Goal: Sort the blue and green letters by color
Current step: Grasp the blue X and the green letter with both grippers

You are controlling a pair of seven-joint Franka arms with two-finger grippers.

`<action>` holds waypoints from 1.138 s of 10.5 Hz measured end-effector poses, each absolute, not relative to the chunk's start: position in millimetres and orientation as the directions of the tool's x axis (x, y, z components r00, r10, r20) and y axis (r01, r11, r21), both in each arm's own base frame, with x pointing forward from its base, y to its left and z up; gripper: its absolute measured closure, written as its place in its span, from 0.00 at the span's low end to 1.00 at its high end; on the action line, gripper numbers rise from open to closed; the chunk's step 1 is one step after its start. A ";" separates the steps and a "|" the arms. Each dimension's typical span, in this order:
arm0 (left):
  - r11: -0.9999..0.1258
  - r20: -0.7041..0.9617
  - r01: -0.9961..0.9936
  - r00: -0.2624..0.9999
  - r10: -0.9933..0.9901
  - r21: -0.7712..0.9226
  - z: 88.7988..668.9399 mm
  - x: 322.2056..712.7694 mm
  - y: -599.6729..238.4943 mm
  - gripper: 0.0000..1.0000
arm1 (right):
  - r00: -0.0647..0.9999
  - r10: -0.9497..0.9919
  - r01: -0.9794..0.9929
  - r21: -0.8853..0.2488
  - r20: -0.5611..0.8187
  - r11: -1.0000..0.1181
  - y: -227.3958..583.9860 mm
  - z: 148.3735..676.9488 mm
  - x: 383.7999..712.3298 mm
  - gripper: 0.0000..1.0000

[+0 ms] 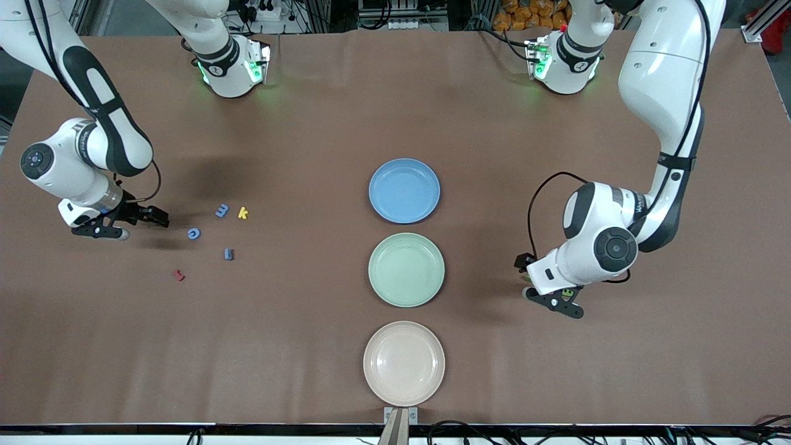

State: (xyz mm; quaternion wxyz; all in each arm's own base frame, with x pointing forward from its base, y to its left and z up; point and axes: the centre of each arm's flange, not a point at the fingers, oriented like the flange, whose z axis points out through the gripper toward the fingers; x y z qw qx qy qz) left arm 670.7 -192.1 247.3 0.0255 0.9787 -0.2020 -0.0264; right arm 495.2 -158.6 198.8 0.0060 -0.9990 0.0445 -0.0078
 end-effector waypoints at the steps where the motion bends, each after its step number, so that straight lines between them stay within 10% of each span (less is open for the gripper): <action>1: -0.919 -0.034 -0.389 0.920 -0.391 0.060 233.9 666.4 -191.5 0.02 | 0.997 -0.081 -0.081 -0.011 0.017 -0.997 -160.2 195.2 490.5 0.00; 6: -0.914 -0.040 -0.403 0.914 -0.404 0.043 210.4 658.2 -194.0 0.13 | 0.995 -0.096 -0.096 -0.015 0.005 -0.995 -161.0 168.8 469.3 0.05; 10: -0.920 -0.045 -0.392 0.919 -0.392 -0.003 195.4 655.0 -201.9 0.20 | 0.994 -0.108 -0.108 -0.008 0.018 -0.994 -167.8 173.5 468.9 0.66; 12: -0.920 -0.038 -0.392 0.919 -0.392 -0.002 189.0 655.3 -202.3 0.28 | 0.994 -0.111 -0.111 -0.009 0.018 -0.994 -167.5 173.3 468.9 0.66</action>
